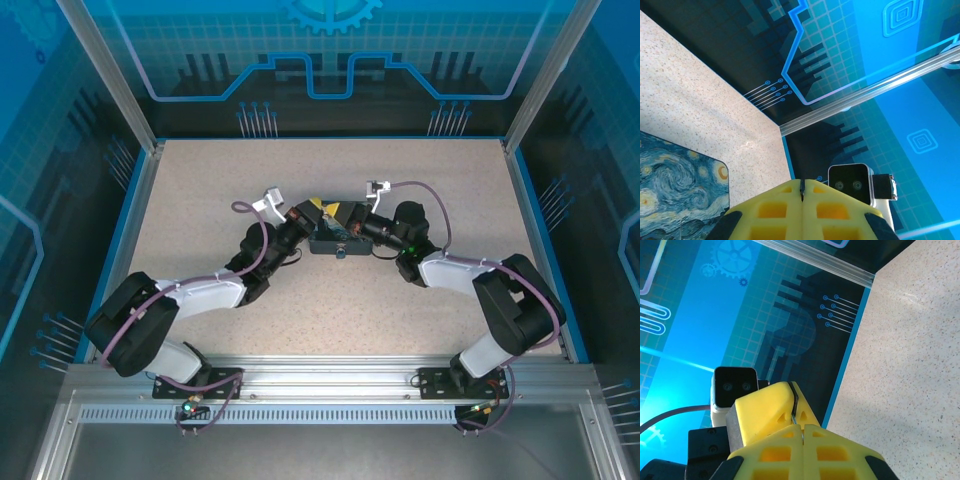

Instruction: Unlock a padlock with a key

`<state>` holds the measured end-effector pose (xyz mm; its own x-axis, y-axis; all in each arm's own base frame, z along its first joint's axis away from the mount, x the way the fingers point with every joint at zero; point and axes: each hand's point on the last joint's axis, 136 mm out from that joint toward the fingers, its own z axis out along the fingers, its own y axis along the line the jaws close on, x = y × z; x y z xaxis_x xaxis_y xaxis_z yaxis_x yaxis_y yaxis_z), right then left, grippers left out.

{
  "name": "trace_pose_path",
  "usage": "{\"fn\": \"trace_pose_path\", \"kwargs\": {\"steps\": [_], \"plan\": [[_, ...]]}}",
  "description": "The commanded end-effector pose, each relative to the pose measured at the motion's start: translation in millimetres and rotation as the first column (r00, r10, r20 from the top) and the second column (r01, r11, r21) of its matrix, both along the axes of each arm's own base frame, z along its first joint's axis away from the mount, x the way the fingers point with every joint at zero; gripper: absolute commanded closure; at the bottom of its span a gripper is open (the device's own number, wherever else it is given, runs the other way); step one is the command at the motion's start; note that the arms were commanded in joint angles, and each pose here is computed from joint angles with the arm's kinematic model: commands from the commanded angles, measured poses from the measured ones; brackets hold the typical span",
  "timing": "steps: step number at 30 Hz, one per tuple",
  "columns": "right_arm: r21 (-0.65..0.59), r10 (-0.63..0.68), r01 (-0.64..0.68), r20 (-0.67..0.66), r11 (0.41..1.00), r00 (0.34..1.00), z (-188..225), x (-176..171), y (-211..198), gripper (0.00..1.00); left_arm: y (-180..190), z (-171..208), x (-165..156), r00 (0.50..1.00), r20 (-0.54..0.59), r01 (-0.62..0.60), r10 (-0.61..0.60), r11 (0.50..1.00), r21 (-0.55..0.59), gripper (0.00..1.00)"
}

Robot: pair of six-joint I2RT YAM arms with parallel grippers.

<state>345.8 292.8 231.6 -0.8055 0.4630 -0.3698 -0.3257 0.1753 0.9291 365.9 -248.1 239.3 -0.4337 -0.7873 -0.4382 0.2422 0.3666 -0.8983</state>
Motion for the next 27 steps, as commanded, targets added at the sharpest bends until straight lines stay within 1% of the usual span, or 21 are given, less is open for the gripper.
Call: {"fn": "trace_pose_path", "kwargs": {"steps": [1,10,11,12,14,15,16,27], "plan": [[0.02,-0.028,0.028,0.019,0.999,0.999,4.9,7.2,-3.3,1.0,5.2,2.9,-6.0,1.0,0.01,-0.019,0.019,1.0,-0.016,1.0],[0.02,-0.003,0.002,0.024,1.0,1.0,4.9,3.3,-0.2,1.0,0.4,3.9,-3.2,1.0,0.009,-0.008,0.009,1.0,-0.015,1.0],[0.018,0.002,-0.003,0.025,1.0,1.0,4.7,2.3,0.1,0.97,0.2,3.5,-3.0,1.0,0.008,-0.008,0.008,1.0,-0.014,1.0],[0.016,0.008,-0.009,0.026,1.0,1.0,4.3,1.4,0.6,0.89,0.3,4.6,-2.8,1.0,0.01,-0.009,0.009,1.0,-0.015,1.0],[0.016,0.014,-0.015,0.031,1.0,0.999,5.4,0.3,1.1,0.78,-0.1,4.3,-2.5,1.0,0.009,-0.011,0.011,1.0,-0.015,1.0],[0.014,0.016,-0.017,0.028,1.0,0.999,4.9,-0.3,1.5,0.74,-0.3,5.0,-2.4,1.0,0.01,-0.012,0.013,1.0,-0.017,1.0],[0.013,0.018,-0.019,0.03,1.0,0.999,4.8,-0.8,1.9,0.72,0.0,4.9,-2.3,1.0,0.011,-0.015,0.015,1.0,-0.015,1.0],[0.004,0.037,-0.037,0.021,0.999,0.999,-1.7,-6.1,9.4,0.69,0.9,6.7,-1.4,0.999,0.013,-0.033,0.033,0.999,-0.018,1.0]]}}
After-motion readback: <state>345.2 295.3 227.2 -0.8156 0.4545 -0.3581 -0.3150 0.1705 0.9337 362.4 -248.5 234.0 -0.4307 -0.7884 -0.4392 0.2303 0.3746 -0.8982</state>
